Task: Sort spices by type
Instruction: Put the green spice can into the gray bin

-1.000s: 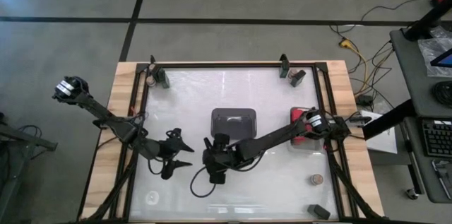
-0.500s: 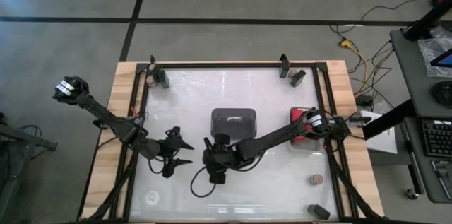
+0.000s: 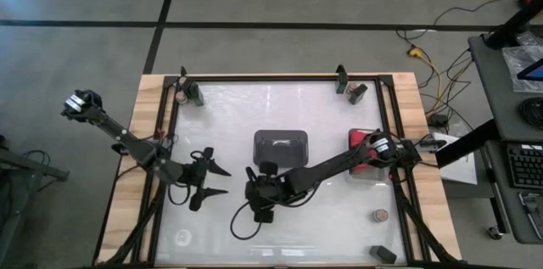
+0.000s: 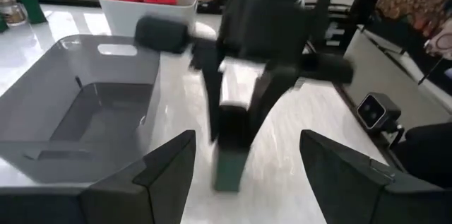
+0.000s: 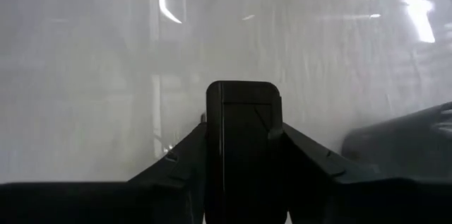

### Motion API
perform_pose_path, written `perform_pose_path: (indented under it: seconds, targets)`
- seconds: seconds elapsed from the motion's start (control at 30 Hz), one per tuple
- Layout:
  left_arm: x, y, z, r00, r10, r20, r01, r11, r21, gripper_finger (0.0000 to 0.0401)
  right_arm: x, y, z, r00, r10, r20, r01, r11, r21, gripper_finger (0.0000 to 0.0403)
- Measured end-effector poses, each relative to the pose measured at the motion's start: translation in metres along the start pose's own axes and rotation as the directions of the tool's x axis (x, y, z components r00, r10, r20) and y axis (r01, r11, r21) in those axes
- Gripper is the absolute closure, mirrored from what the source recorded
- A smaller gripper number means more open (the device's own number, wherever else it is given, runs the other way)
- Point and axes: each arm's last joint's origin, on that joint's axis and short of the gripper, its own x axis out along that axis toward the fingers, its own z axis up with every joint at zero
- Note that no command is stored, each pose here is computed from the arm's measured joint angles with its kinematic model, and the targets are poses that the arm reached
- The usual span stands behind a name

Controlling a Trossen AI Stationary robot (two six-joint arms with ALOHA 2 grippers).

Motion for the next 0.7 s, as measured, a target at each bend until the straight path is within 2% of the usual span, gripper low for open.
perform_pose_path:
  seconds: [0.2, 0.33, 0.47, 0.57, 0.7]
  targets:
    - [-0.007, 0.002, 0.003, 1.000, -0.008, 0.019, 0.008, 1.000, 0.002, 0.0162, -0.038, 0.003, 0.007, 1.000, 0.013, 0.016, -0.014, 0.999, 0.037, 0.0261]
    - [-0.006, 0.002, 0.000, 1.000, -0.005, 0.022, 0.005, 1.000, 0.015, 0.0162, -0.072, -0.003, 0.009, 1.000, 0.000, 0.003, 0.000, 0.992, 0.125, 0.0264]
    - [-0.002, 0.002, -0.004, 1.000, -0.001, 0.022, 0.001, 1.000, 0.029, 0.0162, -0.109, -0.012, 0.006, 0.994, -0.105, -0.003, 0.103, 0.973, 0.205, 0.0271]
    - [-0.001, 0.002, -0.005, 0.999, -0.006, 0.036, 0.004, 0.999, 0.038, 0.0162, -0.132, -0.023, -0.003, 0.973, -0.227, -0.040, 0.229, 0.929, 0.292, 0.0269]
    - [-0.001, 0.002, -0.007, 0.999, -0.007, 0.039, 0.005, 0.999, 0.043, 0.0162, -0.150, -0.040, -0.017, 0.911, -0.396, -0.111, 0.406, 0.821, 0.401, 0.0262]
